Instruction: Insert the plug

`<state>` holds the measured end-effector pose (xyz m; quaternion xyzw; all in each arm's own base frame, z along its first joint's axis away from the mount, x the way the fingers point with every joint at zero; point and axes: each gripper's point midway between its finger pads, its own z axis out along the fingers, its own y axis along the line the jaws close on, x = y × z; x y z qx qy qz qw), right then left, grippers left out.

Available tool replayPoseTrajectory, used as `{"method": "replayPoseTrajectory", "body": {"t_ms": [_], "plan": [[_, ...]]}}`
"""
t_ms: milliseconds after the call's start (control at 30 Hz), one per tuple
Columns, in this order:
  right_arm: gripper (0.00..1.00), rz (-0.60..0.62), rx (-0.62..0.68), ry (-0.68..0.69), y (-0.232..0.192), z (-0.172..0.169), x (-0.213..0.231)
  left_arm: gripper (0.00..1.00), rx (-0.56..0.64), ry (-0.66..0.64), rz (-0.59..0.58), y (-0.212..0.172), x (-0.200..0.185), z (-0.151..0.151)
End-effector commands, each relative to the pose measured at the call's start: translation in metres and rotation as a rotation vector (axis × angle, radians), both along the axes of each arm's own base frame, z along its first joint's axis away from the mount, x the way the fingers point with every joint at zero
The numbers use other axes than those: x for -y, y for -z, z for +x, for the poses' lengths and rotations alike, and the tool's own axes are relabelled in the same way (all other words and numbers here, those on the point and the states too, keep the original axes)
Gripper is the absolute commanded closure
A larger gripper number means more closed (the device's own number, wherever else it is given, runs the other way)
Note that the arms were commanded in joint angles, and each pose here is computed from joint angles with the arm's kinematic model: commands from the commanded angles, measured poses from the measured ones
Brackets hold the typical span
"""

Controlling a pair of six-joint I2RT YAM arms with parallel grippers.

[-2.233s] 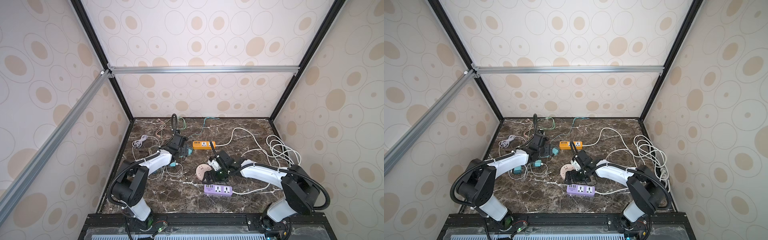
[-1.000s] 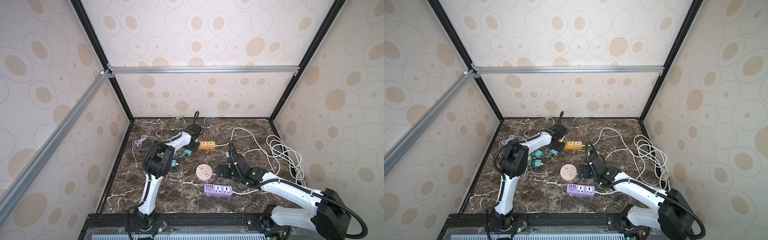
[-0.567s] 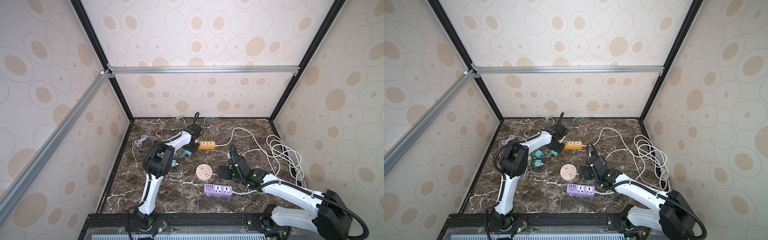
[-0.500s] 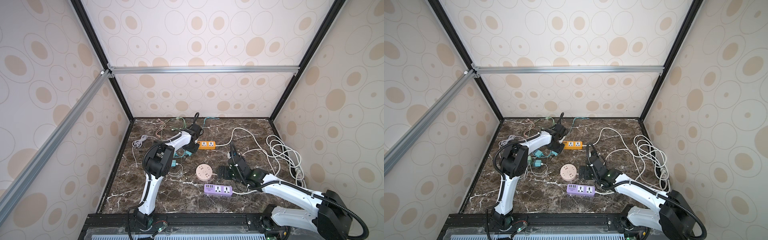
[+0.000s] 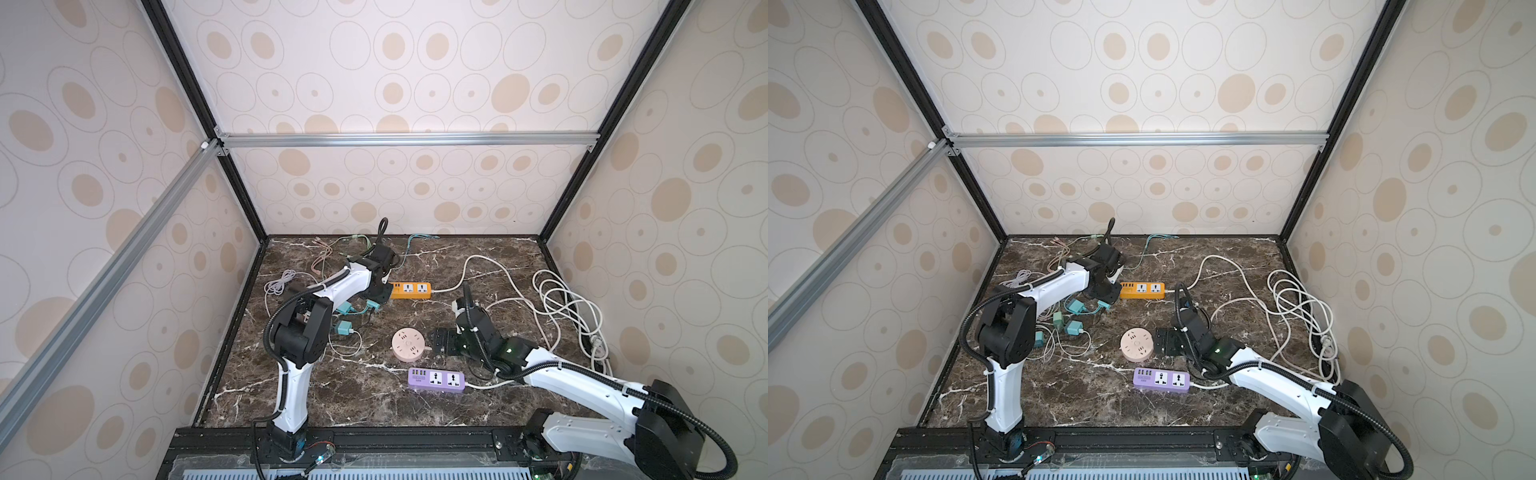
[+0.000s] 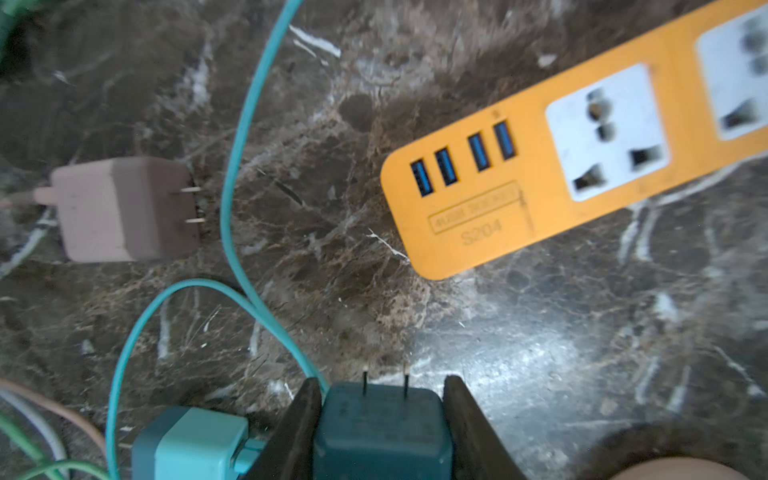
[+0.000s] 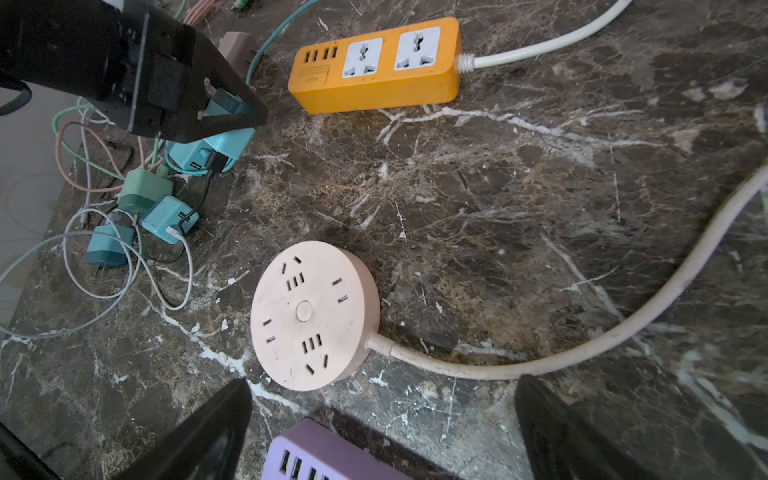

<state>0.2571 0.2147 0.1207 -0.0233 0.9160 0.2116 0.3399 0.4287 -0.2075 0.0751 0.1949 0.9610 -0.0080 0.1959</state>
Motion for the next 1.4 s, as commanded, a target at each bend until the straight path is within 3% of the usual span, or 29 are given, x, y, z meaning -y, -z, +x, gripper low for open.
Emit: {"method": "replayPoseTrajectory", "body": {"t_ms": [0,233,500,733,900,1100,1233,1300,1367], "plan": [[0.01,0.036,0.070,-0.046,-0.014,0.006,-0.012,1.00,0.093,-0.038,-0.103,-0.037,0.007,0.007],[0.01,0.120,0.194,-0.178,-0.040,0.012,-0.040,1.00,0.232,-0.110,-0.327,-0.107,0.024,0.009],[0.02,0.193,0.385,-0.417,-0.071,0.012,-0.082,1.00,0.466,-0.126,-0.539,-0.229,0.028,0.004],[0.02,0.180,0.459,-0.561,-0.064,0.026,-0.124,1.00,0.586,-0.105,-0.668,-0.292,0.023,-0.010],[0.02,0.222,0.546,-0.619,-0.049,0.039,-0.153,1.00,0.613,-0.061,-0.738,-0.319,0.025,-0.020],[0.02,0.294,0.580,-0.512,-0.043,0.075,-0.178,1.00,0.633,-0.059,-0.756,-0.330,0.018,-0.028],[0.06,0.323,0.630,-0.555,-0.048,0.082,-0.204,1.00,0.637,-0.074,-0.750,-0.329,0.012,-0.029],[0.09,0.308,0.653,-0.551,-0.048,0.088,-0.212,1.00,0.636,-0.082,-0.749,-0.328,0.008,-0.029],[0.20,0.308,0.664,-0.537,-0.047,0.095,-0.219,1.00,0.643,-0.097,-0.746,-0.329,0.003,-0.028]]}}
